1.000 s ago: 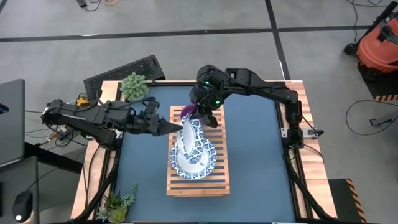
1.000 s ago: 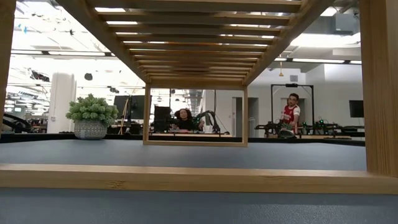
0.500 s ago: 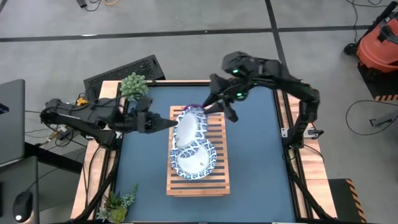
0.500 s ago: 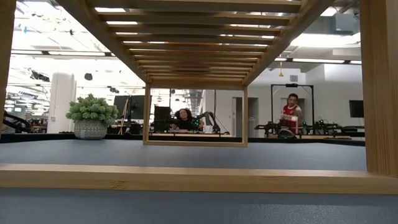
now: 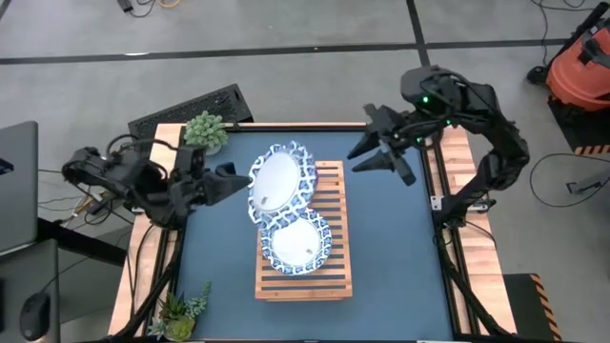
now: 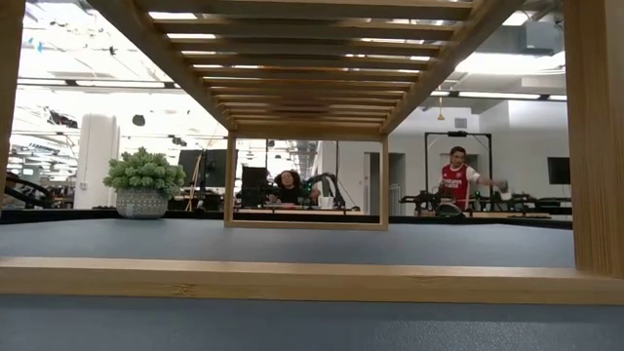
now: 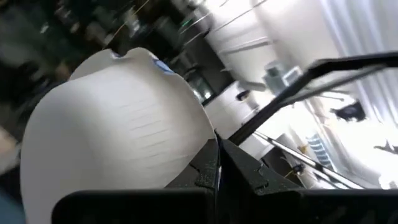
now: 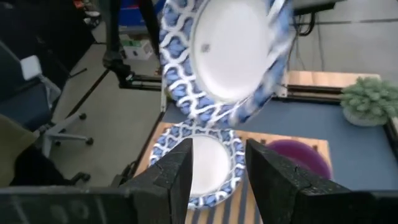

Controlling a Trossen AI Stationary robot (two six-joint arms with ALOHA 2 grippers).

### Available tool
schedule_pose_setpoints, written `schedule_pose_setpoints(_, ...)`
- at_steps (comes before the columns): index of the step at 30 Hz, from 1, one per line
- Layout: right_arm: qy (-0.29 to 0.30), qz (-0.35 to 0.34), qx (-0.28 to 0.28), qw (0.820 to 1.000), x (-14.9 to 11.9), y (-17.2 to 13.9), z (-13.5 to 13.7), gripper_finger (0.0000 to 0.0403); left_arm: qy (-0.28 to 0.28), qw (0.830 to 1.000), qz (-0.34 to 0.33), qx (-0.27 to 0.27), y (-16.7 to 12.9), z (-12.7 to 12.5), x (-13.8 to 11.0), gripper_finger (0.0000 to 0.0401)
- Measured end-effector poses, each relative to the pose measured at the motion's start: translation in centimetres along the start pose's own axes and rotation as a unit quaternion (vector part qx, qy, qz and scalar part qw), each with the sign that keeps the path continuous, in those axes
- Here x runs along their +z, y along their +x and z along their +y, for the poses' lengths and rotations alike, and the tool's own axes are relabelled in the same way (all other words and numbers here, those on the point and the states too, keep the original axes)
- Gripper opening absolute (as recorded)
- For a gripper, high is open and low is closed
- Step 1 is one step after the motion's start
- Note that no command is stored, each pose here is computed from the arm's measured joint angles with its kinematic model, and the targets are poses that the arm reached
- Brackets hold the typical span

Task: Place and stack bowls onto a shelf
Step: Stack the big white and blue bowl on top of the big white and blue bowl

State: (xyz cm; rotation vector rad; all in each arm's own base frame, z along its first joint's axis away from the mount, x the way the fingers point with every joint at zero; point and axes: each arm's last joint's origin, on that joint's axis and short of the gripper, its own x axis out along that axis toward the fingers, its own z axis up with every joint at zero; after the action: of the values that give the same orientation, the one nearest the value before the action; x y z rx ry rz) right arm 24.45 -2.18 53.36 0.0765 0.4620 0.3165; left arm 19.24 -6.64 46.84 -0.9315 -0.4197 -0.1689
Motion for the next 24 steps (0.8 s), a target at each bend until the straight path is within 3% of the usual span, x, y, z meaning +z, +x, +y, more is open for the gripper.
schedule_pose_setpoints(11, -0.011, 0.017, 0.051, 0.998, -0.2, 1.0, 1.4, 0.0173, 0.064, 0.997, -0.014, -0.04, 0.4, -0.8, -0.7, 0.0)
schedule_pose_setpoints(17, 0.004, 0.017, 0.068, 0.998, -0.2, 0.5, 2.4, 0.0173, 0.088, 0.996, -0.006, -0.034, 0.4, -1.1, -1.8, 0.0)
schedule_pose_setpoints(20, 0.011, 0.022, 0.068, 0.997, -0.4, -0.2, 3.0, 0.0173, 0.085, 0.996, -0.008, -0.028, 0.5, -1.2, -2.5, 0.0)
schedule_pose_setpoints(24, 0.031, 0.043, 0.06, 0.997, -0.9, -0.3, 3.6, 0.0173, 0.041, 0.999, 0.008, -0.019, 0.6, -1.2, -3.6, 0.0)
